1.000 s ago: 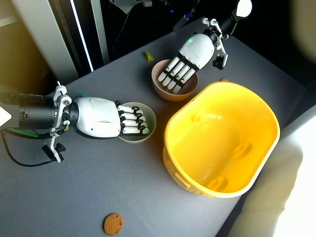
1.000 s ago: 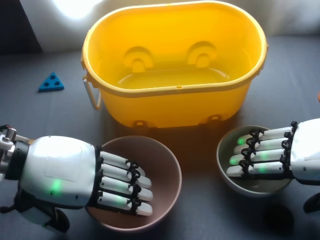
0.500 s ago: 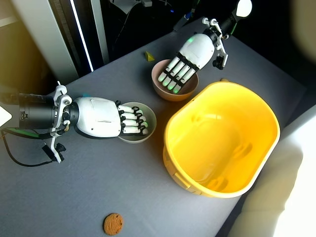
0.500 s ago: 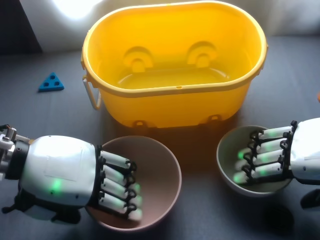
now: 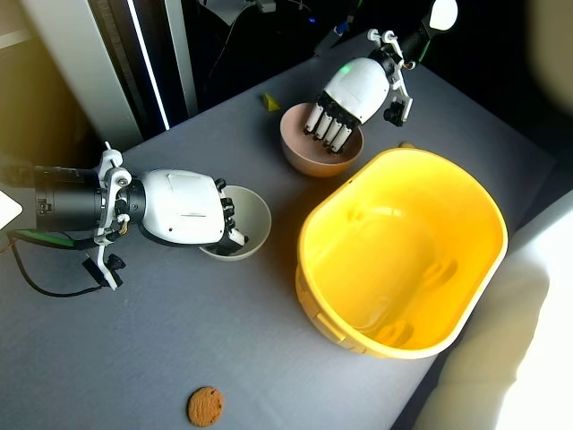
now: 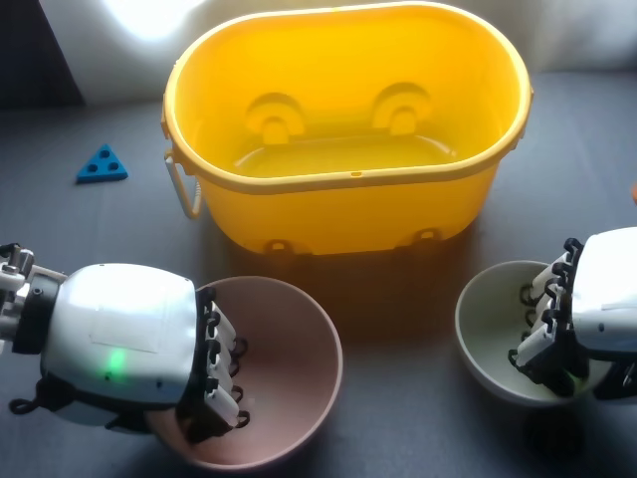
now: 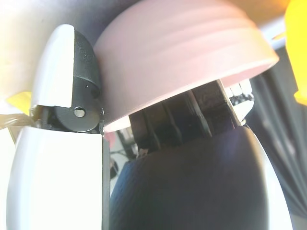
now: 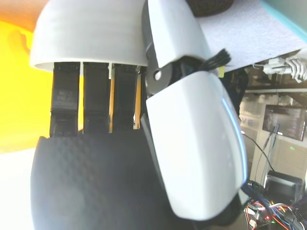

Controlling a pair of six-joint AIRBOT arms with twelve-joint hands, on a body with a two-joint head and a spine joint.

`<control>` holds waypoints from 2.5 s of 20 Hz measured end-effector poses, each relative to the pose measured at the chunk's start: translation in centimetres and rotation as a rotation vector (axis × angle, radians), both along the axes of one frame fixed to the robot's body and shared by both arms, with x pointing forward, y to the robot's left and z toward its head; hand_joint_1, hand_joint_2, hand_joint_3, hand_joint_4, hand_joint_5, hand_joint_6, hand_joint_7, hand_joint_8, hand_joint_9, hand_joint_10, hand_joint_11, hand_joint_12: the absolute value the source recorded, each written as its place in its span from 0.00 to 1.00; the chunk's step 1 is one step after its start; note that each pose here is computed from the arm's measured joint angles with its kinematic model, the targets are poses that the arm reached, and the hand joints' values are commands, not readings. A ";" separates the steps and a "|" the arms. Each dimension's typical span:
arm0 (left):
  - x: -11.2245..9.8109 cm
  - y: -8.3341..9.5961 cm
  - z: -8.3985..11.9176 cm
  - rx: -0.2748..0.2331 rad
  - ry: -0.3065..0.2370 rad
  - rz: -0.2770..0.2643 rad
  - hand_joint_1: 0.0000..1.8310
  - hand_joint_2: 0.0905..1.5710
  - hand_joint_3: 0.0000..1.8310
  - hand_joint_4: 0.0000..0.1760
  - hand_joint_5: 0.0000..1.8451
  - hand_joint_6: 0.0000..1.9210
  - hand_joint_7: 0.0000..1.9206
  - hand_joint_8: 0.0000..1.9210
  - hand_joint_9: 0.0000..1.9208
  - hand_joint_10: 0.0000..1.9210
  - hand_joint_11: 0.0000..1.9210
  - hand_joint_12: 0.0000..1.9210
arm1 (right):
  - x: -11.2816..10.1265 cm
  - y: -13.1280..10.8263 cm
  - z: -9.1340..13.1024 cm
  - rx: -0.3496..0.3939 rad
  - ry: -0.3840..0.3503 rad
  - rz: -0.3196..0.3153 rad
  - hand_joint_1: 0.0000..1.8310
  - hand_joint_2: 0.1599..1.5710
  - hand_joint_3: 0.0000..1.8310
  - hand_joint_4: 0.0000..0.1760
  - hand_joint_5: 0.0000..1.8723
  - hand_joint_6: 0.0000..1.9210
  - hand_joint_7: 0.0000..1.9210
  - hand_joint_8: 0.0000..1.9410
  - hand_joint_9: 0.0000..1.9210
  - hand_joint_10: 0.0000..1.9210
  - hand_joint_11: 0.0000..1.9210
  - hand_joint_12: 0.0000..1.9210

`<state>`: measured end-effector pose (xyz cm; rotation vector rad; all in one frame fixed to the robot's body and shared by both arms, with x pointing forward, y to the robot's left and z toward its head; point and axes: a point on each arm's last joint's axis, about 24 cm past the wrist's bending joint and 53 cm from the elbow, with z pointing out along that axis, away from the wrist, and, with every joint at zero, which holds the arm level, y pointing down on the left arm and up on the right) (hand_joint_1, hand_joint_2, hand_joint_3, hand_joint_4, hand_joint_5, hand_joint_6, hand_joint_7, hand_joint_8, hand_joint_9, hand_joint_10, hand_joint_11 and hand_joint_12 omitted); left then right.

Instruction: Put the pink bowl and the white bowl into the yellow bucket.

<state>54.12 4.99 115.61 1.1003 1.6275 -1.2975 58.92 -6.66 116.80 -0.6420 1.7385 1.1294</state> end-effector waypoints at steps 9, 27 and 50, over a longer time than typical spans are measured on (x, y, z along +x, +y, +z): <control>-0.6 0.4 2.2 -0.036 -0.008 -0.018 0.75 0.68 0.00 0.00 0.50 0.48 0.55 0.45 0.50 0.61 0.39 0.61 | -0.7 0.4 0.8 0.004 -0.037 0.043 0.76 0.63 0.00 0.00 0.57 0.42 0.59 0.32 0.57 0.49 0.47 0.48; -1.2 2.8 9.7 -0.233 0.099 -0.061 0.76 0.66 0.00 0.00 0.52 0.47 0.57 0.41 0.53 0.55 0.43 0.55 | -4.5 0.0 9.8 0.131 -0.288 0.236 0.76 0.63 0.00 0.00 0.55 0.46 0.57 0.34 0.58 0.49 0.47 0.48; 0.4 8.2 18.3 -0.465 0.097 -0.045 0.75 0.68 0.00 0.00 0.48 0.51 0.55 0.46 0.52 0.56 0.44 0.55 | -7.0 0.5 15.2 0.144 -0.626 0.294 0.76 0.64 0.00 0.00 0.52 0.49 0.56 0.37 0.58 0.48 0.47 0.46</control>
